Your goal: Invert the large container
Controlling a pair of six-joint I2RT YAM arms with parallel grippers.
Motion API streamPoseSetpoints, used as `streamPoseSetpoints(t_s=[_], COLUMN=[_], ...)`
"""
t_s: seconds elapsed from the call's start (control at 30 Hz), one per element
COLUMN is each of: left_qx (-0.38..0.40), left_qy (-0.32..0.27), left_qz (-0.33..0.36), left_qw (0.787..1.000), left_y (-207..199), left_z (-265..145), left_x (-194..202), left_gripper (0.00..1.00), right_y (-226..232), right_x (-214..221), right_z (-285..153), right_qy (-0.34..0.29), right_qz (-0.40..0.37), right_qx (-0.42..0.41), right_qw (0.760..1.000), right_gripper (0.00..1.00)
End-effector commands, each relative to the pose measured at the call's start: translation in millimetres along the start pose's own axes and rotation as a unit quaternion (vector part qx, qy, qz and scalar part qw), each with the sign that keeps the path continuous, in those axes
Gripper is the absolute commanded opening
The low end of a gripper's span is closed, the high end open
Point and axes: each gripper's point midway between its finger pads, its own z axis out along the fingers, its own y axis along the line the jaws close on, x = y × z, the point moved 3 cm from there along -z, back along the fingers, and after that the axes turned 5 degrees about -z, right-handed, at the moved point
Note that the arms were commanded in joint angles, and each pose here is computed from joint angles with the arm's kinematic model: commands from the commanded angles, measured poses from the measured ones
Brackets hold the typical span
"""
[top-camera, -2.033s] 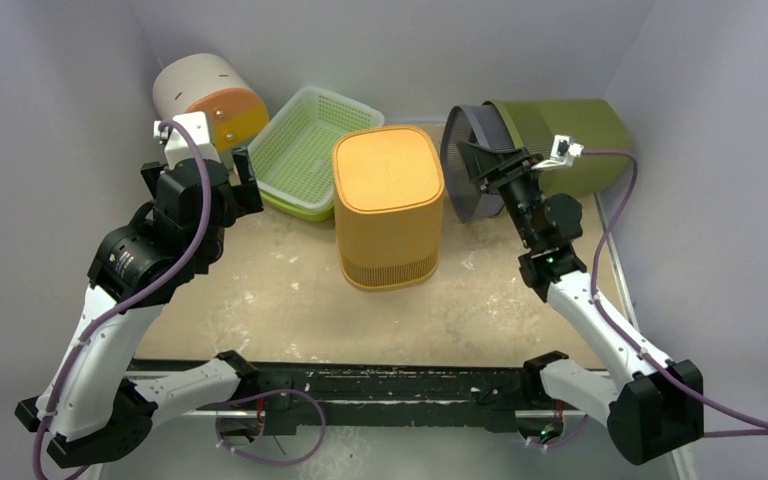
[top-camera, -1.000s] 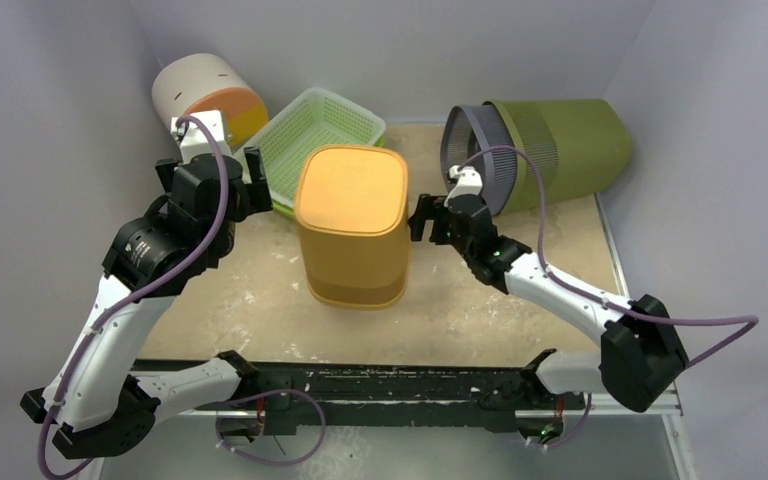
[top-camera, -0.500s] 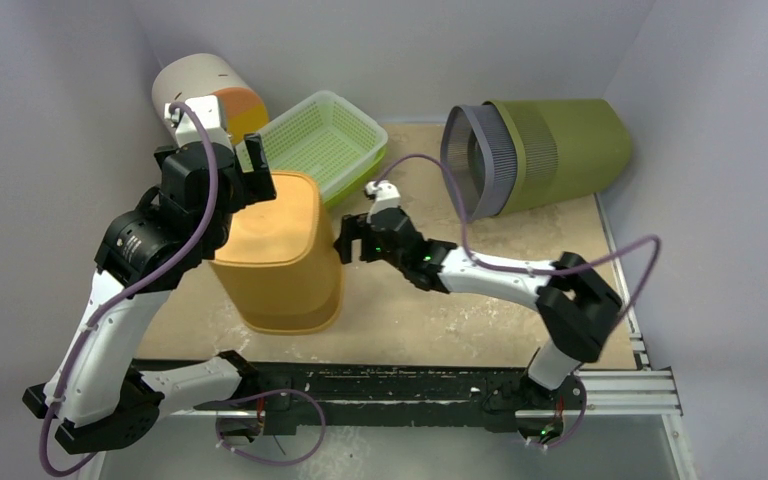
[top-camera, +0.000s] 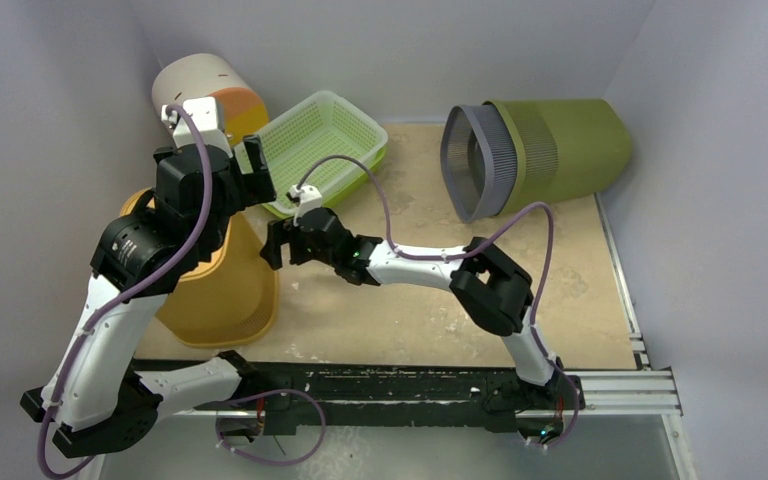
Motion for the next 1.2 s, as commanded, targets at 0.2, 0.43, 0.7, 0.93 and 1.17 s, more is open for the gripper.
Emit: streamPoseSetpoints(t_s=[0.2, 0.43, 0.7, 0.93, 1.17], left_qx=[0.015, 0.009, 0.012, 0.018, 0.019], left_qy=[-0.015, -0.014, -0.009, -0.010, -0.005], left_qz=[-0.008, -0.007, -0.003, -0.007, -0.004], left_qw=[1.000, 1.000, 1.000, 1.000, 1.000], left_y=[-1.7, 1.9, -0.4, -2.4, -2.5], left_z=[-1.3, -2.6, 1.0, 3.0, 4.3], left_x=[-2.1, -0.1, 5.2, 9.5, 14.1], left_gripper=[0.90, 0.90, 0.90, 0.90, 0.89], right_y=[83.0, 70.9, -5.9, -122.1, -182.6], right_x=[-10.6, -15.6, -43.0, -63.1, -110.5], right_z=[17.0, 2.2, -62.6, -133.0, -208.4], right_qy=[-0.030, -0.038, -0.045, 0.011, -0.017], right_qz=[-0.018, -0.027, -0.053, -0.070, -0.104], right_qx=[-0.165, -0.134, 0.090, 0.306, 0.497], right_qw=[0.986, 0.990, 0.994, 0.950, 0.861], right_gripper=[0.90, 0.91, 1.00, 1.00, 1.00])
